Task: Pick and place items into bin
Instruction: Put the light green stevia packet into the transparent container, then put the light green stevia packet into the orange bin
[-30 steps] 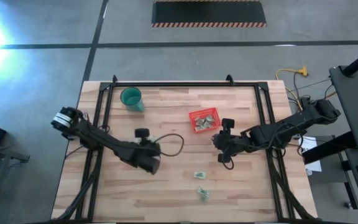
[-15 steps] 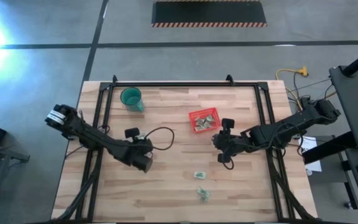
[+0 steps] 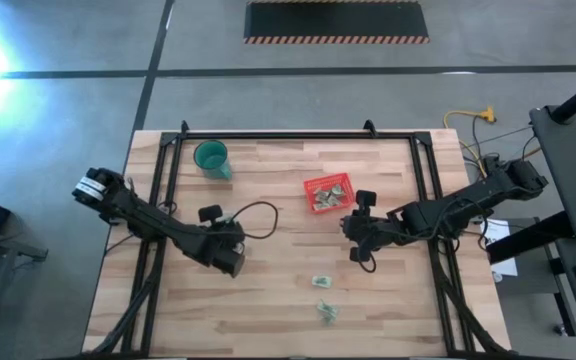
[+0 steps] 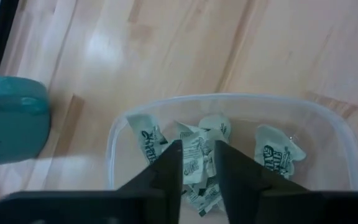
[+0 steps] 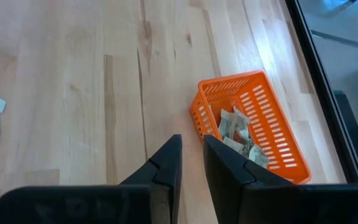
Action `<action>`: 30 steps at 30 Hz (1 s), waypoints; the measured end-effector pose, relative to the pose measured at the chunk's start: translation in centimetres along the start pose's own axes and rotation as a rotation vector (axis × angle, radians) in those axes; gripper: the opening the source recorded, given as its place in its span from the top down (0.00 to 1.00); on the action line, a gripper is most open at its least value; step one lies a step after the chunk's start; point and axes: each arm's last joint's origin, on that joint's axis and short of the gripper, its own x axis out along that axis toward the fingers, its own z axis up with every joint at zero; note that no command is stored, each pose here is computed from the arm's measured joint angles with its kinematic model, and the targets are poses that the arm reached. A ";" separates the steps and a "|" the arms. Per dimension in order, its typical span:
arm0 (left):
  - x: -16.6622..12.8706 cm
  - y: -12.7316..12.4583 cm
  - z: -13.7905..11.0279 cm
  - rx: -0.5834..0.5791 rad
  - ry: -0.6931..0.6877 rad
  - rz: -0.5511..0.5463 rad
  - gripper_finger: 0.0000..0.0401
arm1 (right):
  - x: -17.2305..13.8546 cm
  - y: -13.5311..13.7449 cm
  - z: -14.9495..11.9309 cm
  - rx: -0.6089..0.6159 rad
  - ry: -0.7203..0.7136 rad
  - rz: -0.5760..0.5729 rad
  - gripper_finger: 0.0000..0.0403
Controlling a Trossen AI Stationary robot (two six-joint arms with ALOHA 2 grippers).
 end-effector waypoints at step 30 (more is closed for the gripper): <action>-2.4 -1.5 0.8 -0.001 -0.028 -0.123 0.67 | 4.3 5.7 -0.6 -0.119 -0.289 0.647 0.86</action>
